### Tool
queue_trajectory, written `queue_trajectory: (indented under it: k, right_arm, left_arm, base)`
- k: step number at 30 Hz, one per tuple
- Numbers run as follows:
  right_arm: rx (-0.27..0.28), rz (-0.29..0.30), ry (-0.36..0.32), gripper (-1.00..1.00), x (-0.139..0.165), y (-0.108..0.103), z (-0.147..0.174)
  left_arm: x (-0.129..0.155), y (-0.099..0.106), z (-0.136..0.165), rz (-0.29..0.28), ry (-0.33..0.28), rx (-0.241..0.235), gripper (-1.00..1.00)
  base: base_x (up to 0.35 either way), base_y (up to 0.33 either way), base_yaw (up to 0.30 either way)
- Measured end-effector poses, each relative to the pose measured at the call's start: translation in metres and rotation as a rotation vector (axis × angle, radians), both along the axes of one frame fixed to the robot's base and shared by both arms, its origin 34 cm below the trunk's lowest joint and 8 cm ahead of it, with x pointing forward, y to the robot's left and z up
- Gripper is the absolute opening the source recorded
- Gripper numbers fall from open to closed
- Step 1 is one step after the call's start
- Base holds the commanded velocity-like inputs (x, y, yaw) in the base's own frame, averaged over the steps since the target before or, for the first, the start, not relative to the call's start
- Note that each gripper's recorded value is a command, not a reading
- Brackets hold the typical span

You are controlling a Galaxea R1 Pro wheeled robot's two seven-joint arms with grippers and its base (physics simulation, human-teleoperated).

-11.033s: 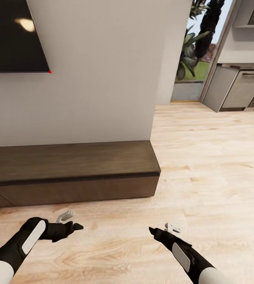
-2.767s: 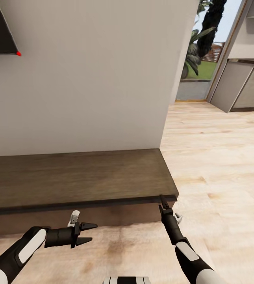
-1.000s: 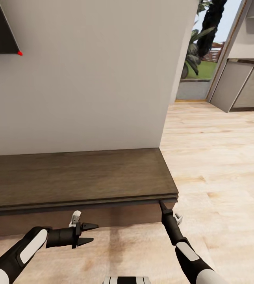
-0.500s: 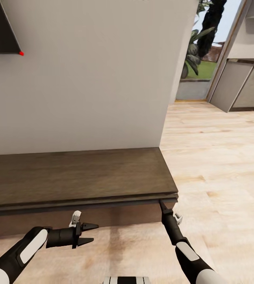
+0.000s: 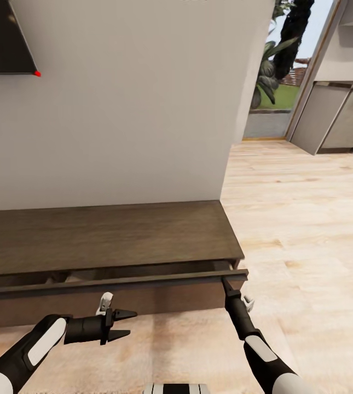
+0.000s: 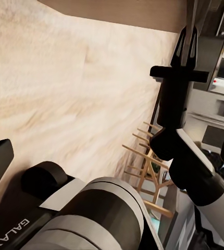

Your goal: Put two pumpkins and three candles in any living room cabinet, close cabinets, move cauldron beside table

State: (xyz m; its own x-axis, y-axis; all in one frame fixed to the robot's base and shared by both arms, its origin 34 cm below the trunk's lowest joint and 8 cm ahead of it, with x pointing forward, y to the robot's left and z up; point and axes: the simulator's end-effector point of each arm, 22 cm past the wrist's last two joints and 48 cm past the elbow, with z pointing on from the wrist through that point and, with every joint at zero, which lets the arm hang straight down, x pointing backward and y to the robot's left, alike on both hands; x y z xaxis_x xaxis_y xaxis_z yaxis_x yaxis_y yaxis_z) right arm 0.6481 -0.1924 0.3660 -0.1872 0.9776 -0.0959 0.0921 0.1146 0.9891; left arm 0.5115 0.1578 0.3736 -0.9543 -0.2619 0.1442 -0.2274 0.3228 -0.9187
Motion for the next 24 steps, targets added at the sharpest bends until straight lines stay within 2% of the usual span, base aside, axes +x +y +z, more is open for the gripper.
queue_trajectory:
  k: [24]
  right_arm:
    - [0.008,-0.016,0.001,-1.00,0.0005,-0.0044,0.0001]
  left_arm:
    - [0.0002,0.0001,-0.0001,0.000,-0.001,0.001,1.00]
  base:
    - [-0.131,0.000,0.000]
